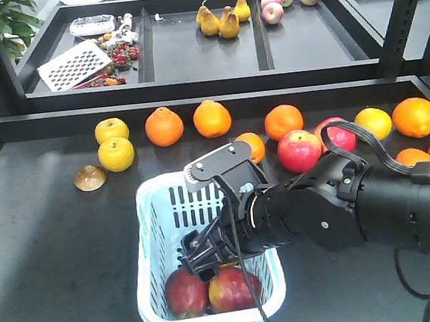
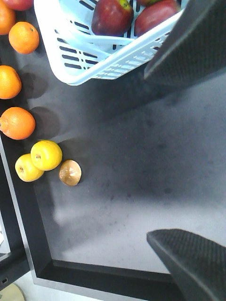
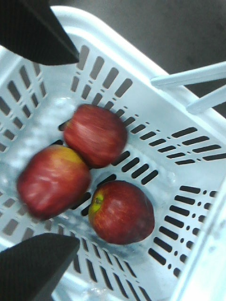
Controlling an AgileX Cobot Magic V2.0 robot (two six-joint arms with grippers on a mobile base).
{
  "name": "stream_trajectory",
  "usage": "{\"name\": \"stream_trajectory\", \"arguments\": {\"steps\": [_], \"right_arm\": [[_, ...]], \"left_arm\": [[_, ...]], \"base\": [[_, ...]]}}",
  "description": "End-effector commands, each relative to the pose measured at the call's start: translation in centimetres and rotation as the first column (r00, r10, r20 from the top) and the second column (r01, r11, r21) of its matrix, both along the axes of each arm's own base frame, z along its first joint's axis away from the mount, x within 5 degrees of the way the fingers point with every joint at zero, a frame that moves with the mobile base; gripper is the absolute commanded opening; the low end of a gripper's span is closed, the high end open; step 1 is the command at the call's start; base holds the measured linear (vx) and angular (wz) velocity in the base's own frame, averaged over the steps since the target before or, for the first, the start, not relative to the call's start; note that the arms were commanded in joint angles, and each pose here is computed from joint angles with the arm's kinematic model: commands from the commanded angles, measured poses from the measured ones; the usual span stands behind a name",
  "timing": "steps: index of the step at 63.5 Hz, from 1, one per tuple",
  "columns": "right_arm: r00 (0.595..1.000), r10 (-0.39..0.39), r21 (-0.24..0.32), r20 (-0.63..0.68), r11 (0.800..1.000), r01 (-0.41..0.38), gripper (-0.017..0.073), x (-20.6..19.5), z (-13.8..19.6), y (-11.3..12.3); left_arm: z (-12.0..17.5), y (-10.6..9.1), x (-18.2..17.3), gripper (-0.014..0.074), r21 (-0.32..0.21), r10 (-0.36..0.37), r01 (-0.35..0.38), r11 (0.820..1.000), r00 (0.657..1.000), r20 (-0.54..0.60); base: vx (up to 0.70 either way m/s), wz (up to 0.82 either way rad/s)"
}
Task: Pick three apples into basket with both arms
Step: 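Lower the red apple into the basket and open the right gripper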
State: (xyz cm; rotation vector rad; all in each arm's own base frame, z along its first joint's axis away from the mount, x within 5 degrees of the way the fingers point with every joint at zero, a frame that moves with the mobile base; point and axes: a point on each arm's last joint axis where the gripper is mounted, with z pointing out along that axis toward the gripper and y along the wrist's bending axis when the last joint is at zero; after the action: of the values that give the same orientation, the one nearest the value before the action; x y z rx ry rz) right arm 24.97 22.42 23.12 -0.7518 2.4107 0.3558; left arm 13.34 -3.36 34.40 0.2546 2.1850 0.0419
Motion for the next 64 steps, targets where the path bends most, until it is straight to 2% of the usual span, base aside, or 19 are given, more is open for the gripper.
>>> {"name": "stream_trajectory", "arguments": {"steps": [1,10,16,21,29,37,42,43,50,56,64], "right_arm": [[0.998,-0.022,0.054,0.056,0.998,0.019,0.0706,0.0,3.0,-0.8],[0.995,-0.098,-0.011,0.020,0.995,0.098,0.0679,-0.1,4.9,-4.6],[0.983,-0.182,-0.046,0.027,0.982,0.183,0.0665,0.0,6.5,-8.0],[0.966,-0.254,-0.050,0.043,0.965,0.256,0.0661,-0.3,8.1,-11.0],[0.919,-0.390,-0.064,0.048,0.917,0.393,0.0654,-1.5,10.1,-15.8],[0.868,-0.492,-0.069,0.071,0.866,0.496,0.0648,-3.7,11.9,-19.5],[0.846,-0.525,-0.071,0.091,0.844,0.531,0.0646,-5.1,12.8,-20.9],[0.835,-0.540,-0.063,0.100,0.834,0.547,0.0645,-5.7,13.2,-21.3],[0.804,-0.579,-0.020,0.138,0.810,0.586,0.0642,-7.8,14.5,-22.1],[0.793,-0.585,0.009,0.167,0.806,0.592,0.0640,-9.6,15.4,-22.3],[0.792,-0.585,0.012,0.173,0.806,0.592,0.0635,-11.1,15.9,-22.3]], "left_arm": [[1.2,-0.1,0.1,0.0589,-0.023,-0.013,0.015,1.000,0.997,0.077],[1.2,-0.1,0.1,0.0589,-0.023,-0.013,0.015,1.000,0.997,0.077],[1.2,-0.1,0.1,0.0589,-0.023,-0.013,0.015,1.000,0.997,0.077],[1.2,-0.1,0.1,0.0589,-0.023,-0.013,0.015,1.000,0.997,0.077],[1.2,-0.1,0.1,0.0589,-0.023,-0.013,0.015,1.000,0.997,0.077],[1.2,-0.1,0.1,0.0589,-0.023,-0.013,0.015,1.000,0.997,0.077],[1.2,-0.1,0.1,0.0589,-0.023,-0.013,0.015,1.000,0.997,0.077],[1.2,-0.1,0.1,0.0589,-0.023,-0.013,0.015,1.000,0.997,0.077],[1.2,-0.1,0.1,0.0589,-0.023,-0.013,0.015,1.000,0.997,0.077],[1.2,-0.1,0.1,0.0589,-0.023,-0.013,0.015,1.000,0.997,0.077],[1.2,-0.1,0.1,0.0589,-0.023,-0.013,0.015,1.000,0.997,0.077]], "base": [[0.00,0.00],[0.00,0.00],[0.00,0.00],[0.00,0.00],[0.00,0.00],[0.00,0.00],[0.00,0.00],[0.00,0.00],[0.00,0.00],[0.00,0.00],[0.00,0.00]]}}
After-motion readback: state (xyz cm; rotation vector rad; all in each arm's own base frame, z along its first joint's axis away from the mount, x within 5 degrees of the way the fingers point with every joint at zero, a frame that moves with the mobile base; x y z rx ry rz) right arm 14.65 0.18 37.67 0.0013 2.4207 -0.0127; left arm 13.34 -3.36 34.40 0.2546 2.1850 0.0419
